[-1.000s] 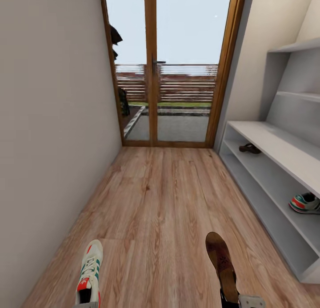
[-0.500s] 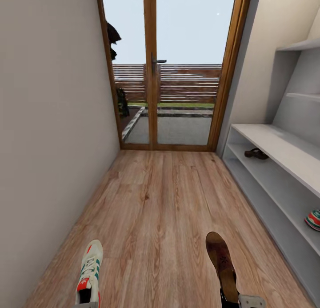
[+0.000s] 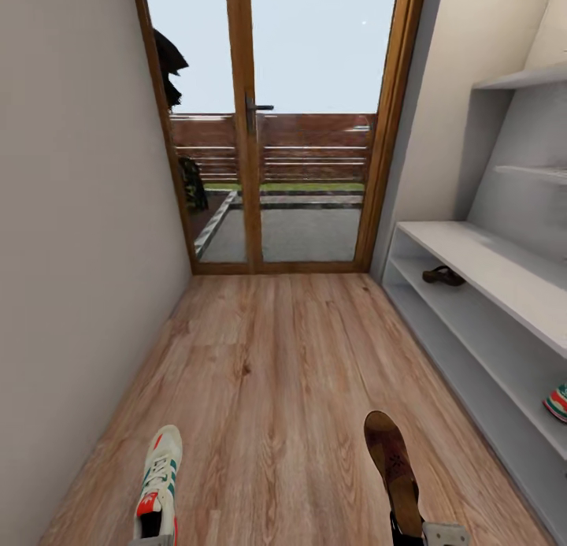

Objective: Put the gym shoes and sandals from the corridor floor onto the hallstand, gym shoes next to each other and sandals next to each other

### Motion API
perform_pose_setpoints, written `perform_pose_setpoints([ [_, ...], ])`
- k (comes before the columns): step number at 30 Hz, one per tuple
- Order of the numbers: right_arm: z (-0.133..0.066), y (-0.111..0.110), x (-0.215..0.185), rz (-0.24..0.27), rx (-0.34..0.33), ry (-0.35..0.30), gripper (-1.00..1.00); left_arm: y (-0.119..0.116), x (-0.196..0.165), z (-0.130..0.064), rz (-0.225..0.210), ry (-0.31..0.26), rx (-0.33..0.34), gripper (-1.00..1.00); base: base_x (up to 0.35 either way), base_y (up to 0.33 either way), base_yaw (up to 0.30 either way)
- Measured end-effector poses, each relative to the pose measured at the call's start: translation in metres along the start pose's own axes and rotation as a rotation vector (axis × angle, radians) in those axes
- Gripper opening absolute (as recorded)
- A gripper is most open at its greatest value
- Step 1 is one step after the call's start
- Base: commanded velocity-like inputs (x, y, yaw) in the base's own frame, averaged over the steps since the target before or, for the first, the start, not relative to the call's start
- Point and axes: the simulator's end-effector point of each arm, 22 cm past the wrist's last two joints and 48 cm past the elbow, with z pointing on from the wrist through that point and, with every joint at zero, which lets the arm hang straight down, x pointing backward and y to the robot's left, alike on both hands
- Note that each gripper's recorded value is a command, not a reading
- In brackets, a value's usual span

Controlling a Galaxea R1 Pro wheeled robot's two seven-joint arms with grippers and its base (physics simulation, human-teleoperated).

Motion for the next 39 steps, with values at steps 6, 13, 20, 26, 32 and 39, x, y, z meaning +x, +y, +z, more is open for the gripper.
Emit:
perform_pose_setpoints([
  [6,0.0,0.0001,-0.0001,0.0,0.0,-0.001,-1.0,0.0,0.0,0.0,0.0,0.0,0.0,-1.0,0.298,0.212,-0.262],
  [13,0.0,0.0001,-0.0001,0.0,0.0,0.0,-1.0,0.0,0.0,0.0,0.0,0.0,0.0,-1.0,0.296,0.219,-0.263],
  [20,0.0,0.0001,0.0,0.0,0.0,0.0,-1.0,0.0,0.0,0.0,0.0,0.0,0.0,-1.0,0.295,0.22,-0.263],
  [26,0.0,0.0001,0.0,-0.001,0.0,0.0,-1.0,0.0,0.0,0.0,0.0,0.0,0.0,-1.0,0.295,0.219,-0.263],
  [32,0.0,0.0001,0.0,-0.001,0.0,0.0,-1.0,0.0,0.0,0.0,0.0,0.0,0.0,-1.0,0.295,0.219,-0.263],
  [39,0.0,0.0001,0.0001,-0.001,0.0,0.0,-1.0,0.0,0.0,0.0,0.0,0.0,0.0,-1.0,0.29,0.226,-0.263],
])
